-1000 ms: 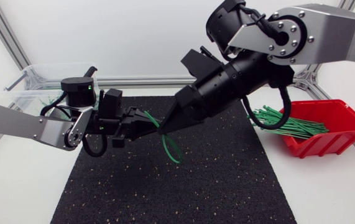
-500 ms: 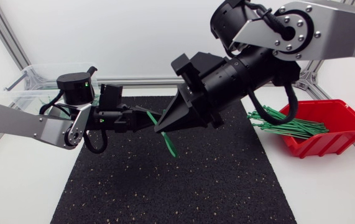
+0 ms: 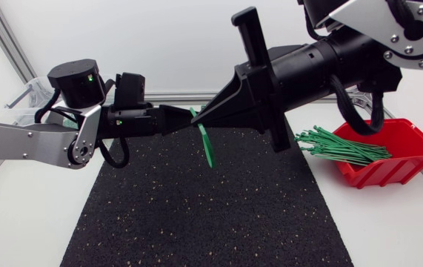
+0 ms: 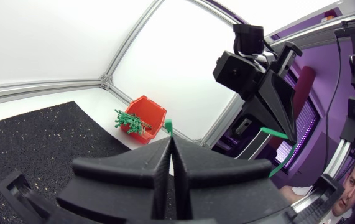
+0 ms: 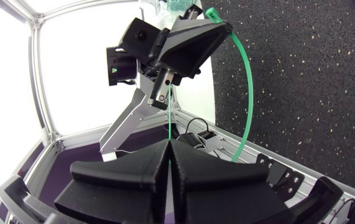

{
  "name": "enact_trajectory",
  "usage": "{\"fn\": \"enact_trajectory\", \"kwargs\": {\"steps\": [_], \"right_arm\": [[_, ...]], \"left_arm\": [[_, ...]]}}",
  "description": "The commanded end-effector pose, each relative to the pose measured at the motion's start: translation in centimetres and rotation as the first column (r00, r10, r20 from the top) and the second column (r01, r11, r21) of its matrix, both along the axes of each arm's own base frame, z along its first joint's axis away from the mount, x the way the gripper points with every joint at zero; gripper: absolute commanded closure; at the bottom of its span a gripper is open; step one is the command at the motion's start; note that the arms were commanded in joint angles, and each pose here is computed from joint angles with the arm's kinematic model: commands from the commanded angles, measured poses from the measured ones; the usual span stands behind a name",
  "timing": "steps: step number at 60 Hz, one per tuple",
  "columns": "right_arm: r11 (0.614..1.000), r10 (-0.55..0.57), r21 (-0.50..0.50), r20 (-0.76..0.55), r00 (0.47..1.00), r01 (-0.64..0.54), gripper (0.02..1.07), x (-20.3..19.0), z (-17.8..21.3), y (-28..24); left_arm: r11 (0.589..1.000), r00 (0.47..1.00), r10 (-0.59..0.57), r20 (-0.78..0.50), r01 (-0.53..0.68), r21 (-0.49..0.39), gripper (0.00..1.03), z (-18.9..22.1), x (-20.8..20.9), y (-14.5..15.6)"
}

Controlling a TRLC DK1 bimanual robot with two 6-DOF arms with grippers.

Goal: Take a green cable tie from the red box, thread the tail through the head to close it, then place it in the transparent bin on the left.

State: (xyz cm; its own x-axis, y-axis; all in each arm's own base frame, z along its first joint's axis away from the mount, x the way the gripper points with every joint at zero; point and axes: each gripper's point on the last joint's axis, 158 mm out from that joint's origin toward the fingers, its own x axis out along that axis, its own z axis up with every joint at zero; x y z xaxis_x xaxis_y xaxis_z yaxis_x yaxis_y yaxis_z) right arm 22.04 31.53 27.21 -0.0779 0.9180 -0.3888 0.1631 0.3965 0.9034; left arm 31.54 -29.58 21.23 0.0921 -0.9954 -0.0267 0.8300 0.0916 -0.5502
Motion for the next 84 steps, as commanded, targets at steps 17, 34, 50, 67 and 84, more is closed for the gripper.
{"fn": "enact_trajectory", "kwargs": {"steps": [17,34,50,67,84], "right_arm": [[0.999,-0.040,0.012,-0.145,0.989,0.042,1.02,0.0,-0.1,-0.2],[0.998,-0.055,0.024,-0.161,0.985,0.060,1.02,0.6,0.2,0.1],[0.995,-0.084,0.040,-0.199,0.976,0.094,1.02,1.9,0.2,0.7],[0.990,-0.118,0.055,-0.209,0.971,0.132,1.02,3.0,0.5,0.3],[0.982,-0.148,0.085,-0.190,0.971,0.166,1.02,3.5,1.8,-0.7]], "left_arm": [[0.997,0.997,0.073,-0.036,-0.074,-0.027,1.00,1.4,1.5,-0.6],[0.993,0.992,0.100,-0.071,-0.104,-0.054,1.00,1.5,2.1,-0.6],[0.987,0.985,0.129,-0.115,-0.139,-0.082,1.00,1.9,2.6,0.5],[0.984,0.983,0.142,-0.120,-0.153,-0.091,1.00,2.6,2.0,1.2],[0.982,0.987,0.131,-0.089,-0.141,-0.125,1.00,5.2,-0.3,1.7]]}}
